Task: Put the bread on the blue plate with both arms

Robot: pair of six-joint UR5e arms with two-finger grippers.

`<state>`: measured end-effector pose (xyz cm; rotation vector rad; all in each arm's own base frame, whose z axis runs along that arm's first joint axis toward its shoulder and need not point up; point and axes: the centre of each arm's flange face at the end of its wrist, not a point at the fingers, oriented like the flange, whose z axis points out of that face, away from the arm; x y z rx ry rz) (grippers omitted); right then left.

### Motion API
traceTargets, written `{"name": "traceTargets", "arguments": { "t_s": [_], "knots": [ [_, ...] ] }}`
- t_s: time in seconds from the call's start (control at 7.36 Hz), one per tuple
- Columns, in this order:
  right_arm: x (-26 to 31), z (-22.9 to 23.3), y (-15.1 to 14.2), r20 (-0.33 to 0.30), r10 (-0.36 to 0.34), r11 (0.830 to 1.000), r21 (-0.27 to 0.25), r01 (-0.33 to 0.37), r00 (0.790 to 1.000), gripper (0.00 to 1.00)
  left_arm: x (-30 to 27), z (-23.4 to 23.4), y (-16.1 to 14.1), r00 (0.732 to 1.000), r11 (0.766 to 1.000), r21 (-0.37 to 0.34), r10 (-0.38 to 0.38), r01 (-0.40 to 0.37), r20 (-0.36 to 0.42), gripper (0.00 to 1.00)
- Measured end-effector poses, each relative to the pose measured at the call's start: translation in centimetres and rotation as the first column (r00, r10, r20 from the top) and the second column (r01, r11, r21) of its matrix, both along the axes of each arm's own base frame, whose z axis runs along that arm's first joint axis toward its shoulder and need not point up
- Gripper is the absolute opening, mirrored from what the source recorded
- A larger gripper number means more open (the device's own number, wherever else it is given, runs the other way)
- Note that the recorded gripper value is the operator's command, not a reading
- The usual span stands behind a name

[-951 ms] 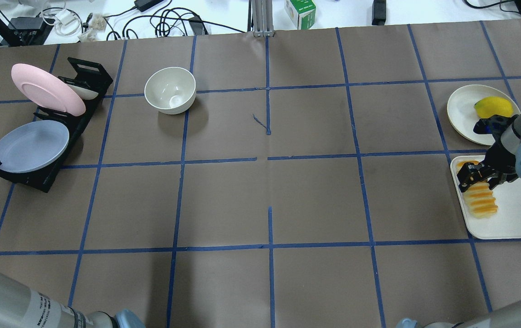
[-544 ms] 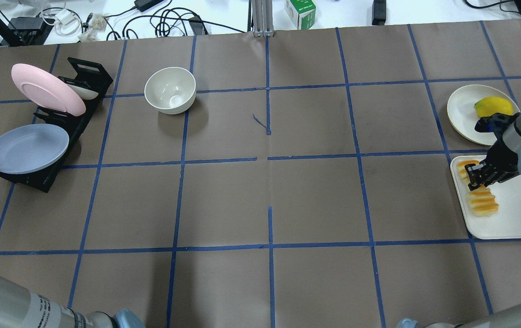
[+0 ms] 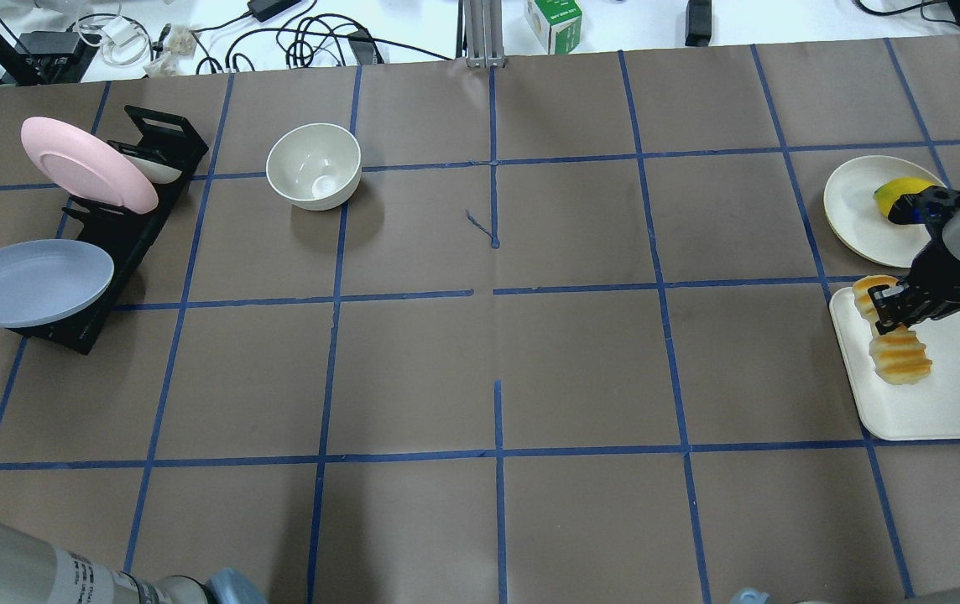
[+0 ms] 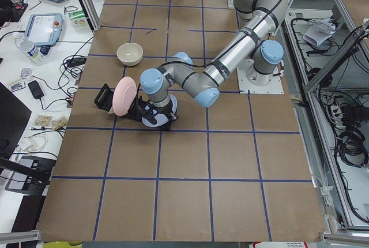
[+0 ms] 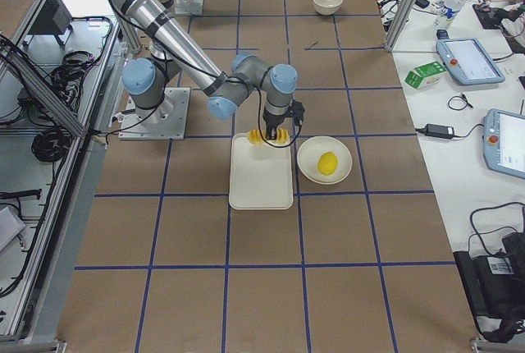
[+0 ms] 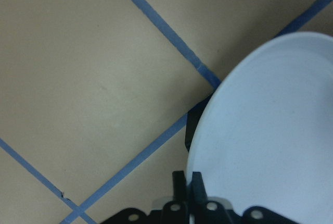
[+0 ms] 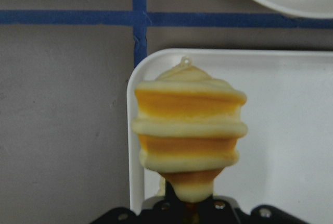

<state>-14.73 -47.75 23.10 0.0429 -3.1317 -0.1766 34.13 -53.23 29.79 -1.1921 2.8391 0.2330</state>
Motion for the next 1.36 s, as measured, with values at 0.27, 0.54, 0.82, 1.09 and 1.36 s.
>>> {"name": "traceTargets", "arguments": {
  "t_s": [0.27,0.54,0.82,1.09,1.36],
  "knots": [
    [0.6,3.0,-2.0,0.006,0.027,1.000,0.010,-0.027,1.000,0.00,-1.0,2.0,0.8,1.000,0.999,0.025,-0.029,0.029,-0.005,0.00],
    [1.0,5.8,-3.7,0.009,0.047,0.999,0.017,-0.047,0.999,0.00,-4.5,5.1,1.9,0.995,0.993,0.078,-0.081,0.086,-0.064,0.00],
    [1.3,7.2,-4.5,0.006,0.058,0.998,0.012,-0.058,0.998,0.00,-13.0,8.5,1.1,0.969,0.975,0.065,-0.203,0.214,-0.144,0.00],
    [3.0,7.8,-5.5,-0.002,0.081,0.997,0.000,-0.081,0.997,0.00,-23.6,11.2,0.0,0.915,0.933,-0.011,-0.354,0.359,-0.194,0.00],
    [4.7,8.0,-6.1,0.012,0.069,0.997,-0.017,-0.069,0.998,0.00,-36.2,11.7,-2.0,0.816,0.841,-0.162,-0.540,0.516,-0.207,0.00]
  ]
}}
